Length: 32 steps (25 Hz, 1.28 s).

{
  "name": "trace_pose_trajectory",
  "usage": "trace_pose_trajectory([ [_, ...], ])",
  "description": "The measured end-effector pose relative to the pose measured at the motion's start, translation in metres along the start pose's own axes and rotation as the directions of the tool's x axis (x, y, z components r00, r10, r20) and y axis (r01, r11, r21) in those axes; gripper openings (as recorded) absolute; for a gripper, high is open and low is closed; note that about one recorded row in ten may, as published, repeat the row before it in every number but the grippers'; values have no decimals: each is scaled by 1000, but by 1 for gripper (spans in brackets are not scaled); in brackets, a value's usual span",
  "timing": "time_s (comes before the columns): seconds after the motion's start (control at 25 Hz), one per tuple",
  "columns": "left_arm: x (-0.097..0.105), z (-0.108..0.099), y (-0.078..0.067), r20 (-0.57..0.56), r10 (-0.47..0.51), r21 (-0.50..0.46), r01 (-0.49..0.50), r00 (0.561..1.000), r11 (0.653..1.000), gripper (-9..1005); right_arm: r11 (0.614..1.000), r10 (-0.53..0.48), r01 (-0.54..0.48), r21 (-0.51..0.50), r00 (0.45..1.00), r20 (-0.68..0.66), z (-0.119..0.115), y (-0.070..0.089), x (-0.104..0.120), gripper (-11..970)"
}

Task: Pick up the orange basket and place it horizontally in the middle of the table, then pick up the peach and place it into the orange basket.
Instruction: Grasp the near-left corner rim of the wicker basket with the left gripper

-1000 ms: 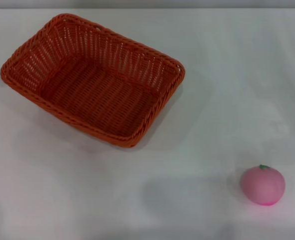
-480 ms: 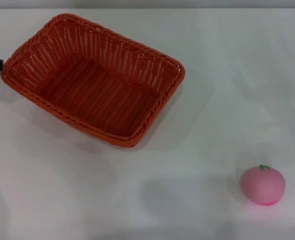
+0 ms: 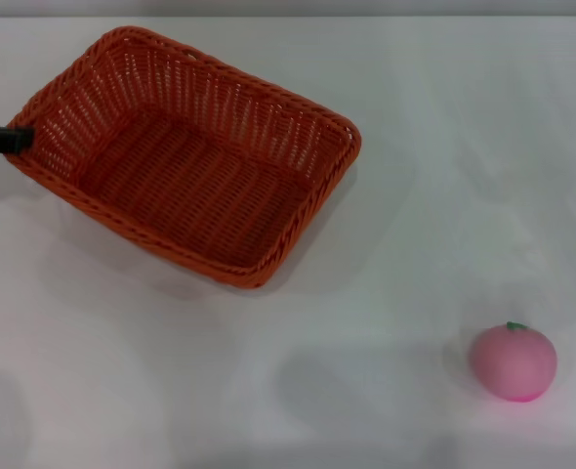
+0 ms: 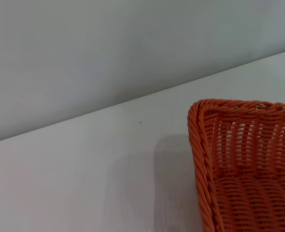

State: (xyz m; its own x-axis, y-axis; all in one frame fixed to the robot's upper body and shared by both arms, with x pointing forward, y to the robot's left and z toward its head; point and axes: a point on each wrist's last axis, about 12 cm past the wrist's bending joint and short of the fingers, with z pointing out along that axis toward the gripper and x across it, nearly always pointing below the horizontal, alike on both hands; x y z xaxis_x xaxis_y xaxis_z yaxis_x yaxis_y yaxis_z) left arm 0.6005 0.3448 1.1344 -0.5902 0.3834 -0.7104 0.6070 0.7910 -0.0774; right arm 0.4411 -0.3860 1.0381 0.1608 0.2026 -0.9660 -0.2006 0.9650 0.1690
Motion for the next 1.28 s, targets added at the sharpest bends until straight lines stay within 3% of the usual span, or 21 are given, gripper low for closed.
trace_pose_trajectory([
  [0.56, -3, 13, -3, 10, 20, 0, -20, 1000, 1000, 875, 1000, 0, 0, -3, 1000, -14, -6, 1, 2, 840],
  [0.88, -3, 20, -2, 13, 1, -19, -1, 1000, 1000, 742, 1000, 3, -3, -1, 1000, -4, -8, 1, 1, 840],
  [1.28, -11, 29, -8, -14, 40, 2, -40, 999, 999, 309, 1000, 15, -15, -7, 1000, 11, -7, 2, -1, 840],
])
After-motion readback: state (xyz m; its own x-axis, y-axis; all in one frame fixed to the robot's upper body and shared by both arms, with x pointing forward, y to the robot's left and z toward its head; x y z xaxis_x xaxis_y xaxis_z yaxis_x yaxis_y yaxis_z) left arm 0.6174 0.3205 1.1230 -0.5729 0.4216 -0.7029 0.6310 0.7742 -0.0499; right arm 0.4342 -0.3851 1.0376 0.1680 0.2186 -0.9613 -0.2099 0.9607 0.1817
